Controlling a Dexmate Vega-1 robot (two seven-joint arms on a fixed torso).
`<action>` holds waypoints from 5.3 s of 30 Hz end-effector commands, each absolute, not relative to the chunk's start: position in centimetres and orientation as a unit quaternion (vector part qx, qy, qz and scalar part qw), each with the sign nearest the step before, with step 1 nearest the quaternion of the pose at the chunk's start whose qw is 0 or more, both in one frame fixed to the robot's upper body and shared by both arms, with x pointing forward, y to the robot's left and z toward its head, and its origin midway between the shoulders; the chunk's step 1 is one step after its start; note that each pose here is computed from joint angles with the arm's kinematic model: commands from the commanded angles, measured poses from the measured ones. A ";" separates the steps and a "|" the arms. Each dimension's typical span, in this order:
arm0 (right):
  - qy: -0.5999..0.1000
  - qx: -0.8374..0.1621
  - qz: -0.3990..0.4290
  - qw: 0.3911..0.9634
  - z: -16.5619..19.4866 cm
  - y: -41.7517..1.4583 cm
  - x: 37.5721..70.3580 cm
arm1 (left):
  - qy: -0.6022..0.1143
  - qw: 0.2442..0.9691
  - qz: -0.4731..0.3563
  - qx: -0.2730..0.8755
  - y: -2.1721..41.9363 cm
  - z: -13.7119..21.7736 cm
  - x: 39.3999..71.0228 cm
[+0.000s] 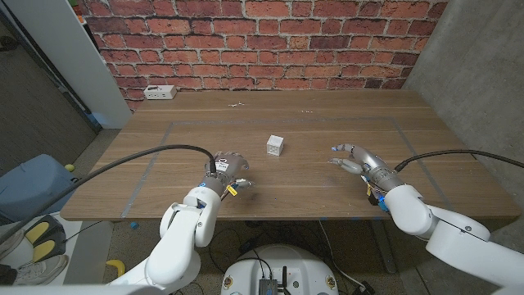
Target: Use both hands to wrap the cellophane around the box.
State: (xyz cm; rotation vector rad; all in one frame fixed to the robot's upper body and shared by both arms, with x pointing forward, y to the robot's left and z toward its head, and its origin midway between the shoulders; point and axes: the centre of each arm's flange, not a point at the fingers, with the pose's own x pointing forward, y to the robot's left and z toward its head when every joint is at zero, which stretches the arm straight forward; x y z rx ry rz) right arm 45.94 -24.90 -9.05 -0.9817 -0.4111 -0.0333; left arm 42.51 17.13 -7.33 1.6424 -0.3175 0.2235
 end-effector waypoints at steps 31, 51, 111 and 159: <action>-0.181 -0.532 -0.016 0.827 -9.3 -22.1 44.3 | 0.028 0.582 0.114 0.804 17.1 -8.8 40.6; -0.184 -0.533 -0.021 0.826 -9.1 -22.0 44.0 | 0.056 0.555 0.128 0.820 16.8 -11.0 41.7; -0.240 -0.399 0.033 0.885 -8.9 -23.8 42.5 | -0.151 0.538 0.338 0.757 19.6 -14.9 45.2; -0.133 -0.577 0.033 0.805 -7.3 -19.1 45.5 | -0.229 0.546 0.375 0.713 19.8 -13.2 44.9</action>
